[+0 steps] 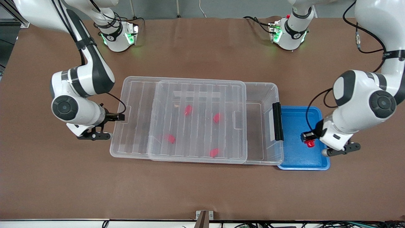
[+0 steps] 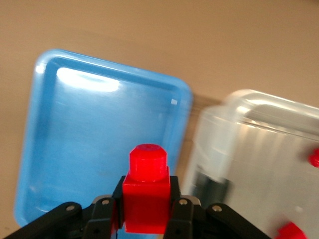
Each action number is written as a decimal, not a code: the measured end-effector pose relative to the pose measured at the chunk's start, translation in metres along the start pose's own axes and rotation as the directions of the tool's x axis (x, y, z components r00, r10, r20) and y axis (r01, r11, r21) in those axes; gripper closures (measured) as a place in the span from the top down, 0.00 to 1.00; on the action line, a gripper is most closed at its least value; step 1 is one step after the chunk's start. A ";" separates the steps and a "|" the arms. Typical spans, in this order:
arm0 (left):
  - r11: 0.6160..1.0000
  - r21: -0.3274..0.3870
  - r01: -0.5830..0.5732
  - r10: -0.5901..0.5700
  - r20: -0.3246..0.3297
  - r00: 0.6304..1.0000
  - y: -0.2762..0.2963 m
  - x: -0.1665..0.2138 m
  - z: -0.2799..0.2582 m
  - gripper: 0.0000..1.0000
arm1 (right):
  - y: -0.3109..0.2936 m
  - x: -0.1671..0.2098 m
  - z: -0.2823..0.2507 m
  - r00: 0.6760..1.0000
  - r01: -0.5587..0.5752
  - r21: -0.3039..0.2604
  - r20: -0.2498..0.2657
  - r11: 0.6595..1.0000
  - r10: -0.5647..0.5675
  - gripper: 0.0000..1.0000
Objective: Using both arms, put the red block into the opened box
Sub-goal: 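Slide the lid away from the blue tray while the left gripper lifts the block, then carry the red block over the opened box with the left gripper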
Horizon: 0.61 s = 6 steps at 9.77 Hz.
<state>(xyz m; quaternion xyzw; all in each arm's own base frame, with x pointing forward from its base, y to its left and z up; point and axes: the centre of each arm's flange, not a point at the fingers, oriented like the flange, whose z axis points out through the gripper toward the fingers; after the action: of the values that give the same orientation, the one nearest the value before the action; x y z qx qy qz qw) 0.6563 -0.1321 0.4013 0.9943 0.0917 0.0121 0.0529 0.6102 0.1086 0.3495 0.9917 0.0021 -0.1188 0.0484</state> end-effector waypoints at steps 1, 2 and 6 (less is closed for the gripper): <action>1.000 -0.016 -0.006 0.006 0.012 1.000 0.027 -0.013 -0.002 0.36 | 0.017 0.002 -0.001 1.000 0.007 0.003 0.010 1.000 -0.007 1.00; 1.000 -0.029 0.003 -0.003 0.025 1.000 0.052 -0.026 -0.003 0.36 | 0.035 0.003 -0.001 1.000 0.015 0.006 0.019 1.000 -0.016 1.00; 0.998 -0.036 0.051 -0.048 0.071 0.996 0.138 -0.079 0.014 0.36 | 0.088 0.005 -0.005 0.999 0.025 -0.006 0.048 1.000 -0.024 1.00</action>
<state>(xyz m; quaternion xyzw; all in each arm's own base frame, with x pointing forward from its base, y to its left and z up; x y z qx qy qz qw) 0.6045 -0.2829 0.4011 0.9904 0.1141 -0.0225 0.0750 0.6179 0.0214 0.3617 0.9883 0.0135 -0.1431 0.0503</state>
